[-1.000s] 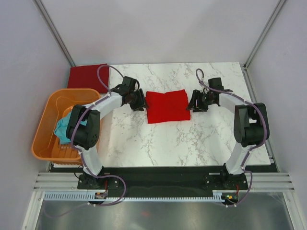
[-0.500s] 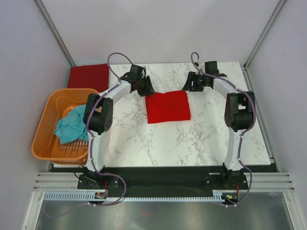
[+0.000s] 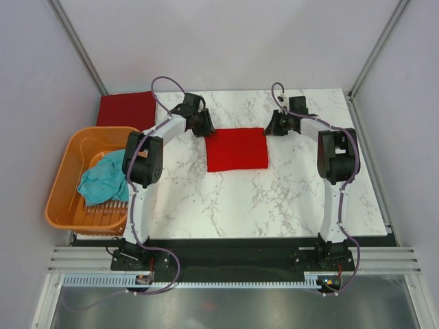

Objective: Fold and stack the t-shirts
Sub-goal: Fold the tshirt

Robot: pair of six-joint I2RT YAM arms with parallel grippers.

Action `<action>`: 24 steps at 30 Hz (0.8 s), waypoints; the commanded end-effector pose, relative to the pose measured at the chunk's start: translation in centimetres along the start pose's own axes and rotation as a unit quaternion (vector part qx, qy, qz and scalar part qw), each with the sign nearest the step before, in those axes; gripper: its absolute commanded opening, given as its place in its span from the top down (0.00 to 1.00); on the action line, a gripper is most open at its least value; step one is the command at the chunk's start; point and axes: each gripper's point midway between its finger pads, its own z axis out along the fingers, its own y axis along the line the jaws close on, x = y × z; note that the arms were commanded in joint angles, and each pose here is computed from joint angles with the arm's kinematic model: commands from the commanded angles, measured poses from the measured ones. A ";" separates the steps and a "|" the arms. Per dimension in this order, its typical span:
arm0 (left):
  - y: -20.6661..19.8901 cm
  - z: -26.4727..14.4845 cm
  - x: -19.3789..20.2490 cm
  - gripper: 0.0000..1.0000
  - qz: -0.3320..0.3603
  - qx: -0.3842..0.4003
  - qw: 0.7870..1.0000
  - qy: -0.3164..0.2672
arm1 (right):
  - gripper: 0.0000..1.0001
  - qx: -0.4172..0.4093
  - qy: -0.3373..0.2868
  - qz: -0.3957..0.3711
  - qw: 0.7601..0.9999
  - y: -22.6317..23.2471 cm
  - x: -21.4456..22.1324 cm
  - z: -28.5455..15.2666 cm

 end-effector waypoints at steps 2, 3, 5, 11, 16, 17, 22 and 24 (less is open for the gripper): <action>0.1 -0.8 -2.3 0.55 -0.013 0.015 1.000 -0.016 | 0.83 0.025 -0.036 0.007 0.999 -0.8 -1.8 -0.3; -0.7 -1.4 -2.4 0.54 -0.018 0.034 0.999 -0.012 | 0.76 0.017 -0.041 0.006 0.999 -0.3 -2.4 -0.6; -1.9 -3.5 -3.9 0.53 -0.019 0.058 0.998 -0.026 | 0.60 0.002 -0.052 0.001 0.999 1.1 -3.7 -1.7; -5.0 -10.2 -5.6 0.52 -0.012 0.106 0.993 -0.059 | 0.60 -0.012 -0.063 -0.018 0.998 4.8 -5.7 -6.9; -7.2 -12.5 -2.6 0.53 -0.006 0.131 0.991 -0.037 | 0.87 -0.074 -0.009 -0.021 0.997 8.6 -2.2 -8.7; -6.9 -12.0 -1.2 0.53 -0.009 0.126 0.992 -0.022 | 0.94 -0.081 0.001 -0.024 0.996 9.0 -1.3 -8.6; -7.9 -9.4 5.4 0.54 0.006 0.100 0.995 0.029 | 0.97 -0.104 0.063 -0.036 0.992 10.4 4.7 -7.3; -6.9 -7.9 8.1 0.55 0.002 0.077 0.995 0.056 | 0.96 -0.103 0.084 -0.021 0.991 9.4 7.1 -6.6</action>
